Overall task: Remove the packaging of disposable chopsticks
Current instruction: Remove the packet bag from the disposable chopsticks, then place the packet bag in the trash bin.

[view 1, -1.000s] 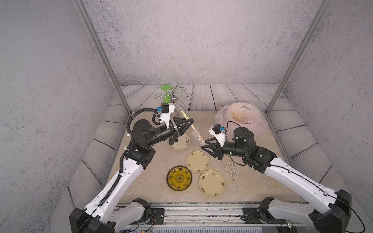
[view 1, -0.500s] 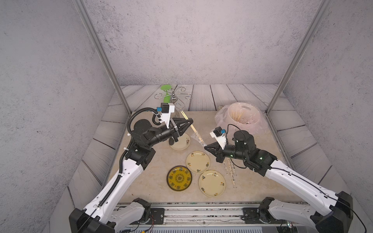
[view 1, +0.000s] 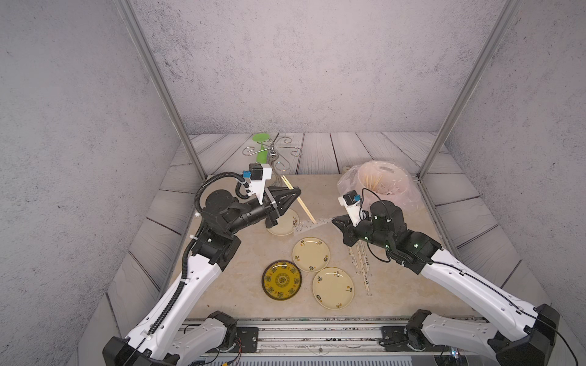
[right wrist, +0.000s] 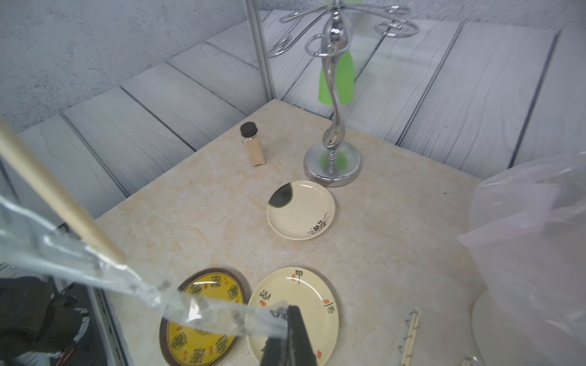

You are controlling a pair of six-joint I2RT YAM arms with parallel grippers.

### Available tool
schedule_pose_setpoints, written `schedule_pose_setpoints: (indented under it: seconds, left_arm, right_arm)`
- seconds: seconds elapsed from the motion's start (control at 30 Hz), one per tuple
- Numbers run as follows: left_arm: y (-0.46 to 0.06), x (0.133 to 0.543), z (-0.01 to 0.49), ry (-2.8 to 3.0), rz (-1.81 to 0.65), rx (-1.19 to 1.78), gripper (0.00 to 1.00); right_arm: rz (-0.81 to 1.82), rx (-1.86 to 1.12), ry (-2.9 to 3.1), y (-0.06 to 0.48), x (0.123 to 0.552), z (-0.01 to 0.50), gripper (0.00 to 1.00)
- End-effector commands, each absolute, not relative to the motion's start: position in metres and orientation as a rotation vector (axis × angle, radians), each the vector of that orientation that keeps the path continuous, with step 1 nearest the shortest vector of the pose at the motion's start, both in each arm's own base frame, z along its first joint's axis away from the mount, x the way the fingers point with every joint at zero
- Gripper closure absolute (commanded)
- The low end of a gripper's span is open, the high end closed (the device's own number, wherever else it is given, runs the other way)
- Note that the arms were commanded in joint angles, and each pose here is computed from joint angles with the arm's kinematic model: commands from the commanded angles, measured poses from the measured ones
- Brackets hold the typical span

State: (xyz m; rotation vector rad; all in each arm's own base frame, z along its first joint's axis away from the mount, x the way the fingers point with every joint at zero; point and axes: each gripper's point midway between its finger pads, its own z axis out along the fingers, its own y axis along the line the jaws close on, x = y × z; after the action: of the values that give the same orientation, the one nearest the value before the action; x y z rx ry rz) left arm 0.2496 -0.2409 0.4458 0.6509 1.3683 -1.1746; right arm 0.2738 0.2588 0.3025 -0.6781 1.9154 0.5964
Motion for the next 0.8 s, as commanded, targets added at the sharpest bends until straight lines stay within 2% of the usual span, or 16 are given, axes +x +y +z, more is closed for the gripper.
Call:
schedule_pose_setpoints:
  seconds: [0.0,0.37,0.77]
  left_arm:
    - [-0.236,0.243,0.461,1.310,-1.155,0.667,1.00]
    - [-0.234,0.247,0.457,1.323,-1.118,0.667,1.00]
    - [-0.238,0.257,0.441,1.377,-1.043,0.678,1.00]
  right_arm:
    - [0.414,-0.570,1.917,0.232,0.300,0.317,1.00]
    - [0.122,-0.385,1.855,0.165,0.345,0.368,1.00]
    - [-0.054,-0.143,1.937,0.080,0.386,0.365,1.00]
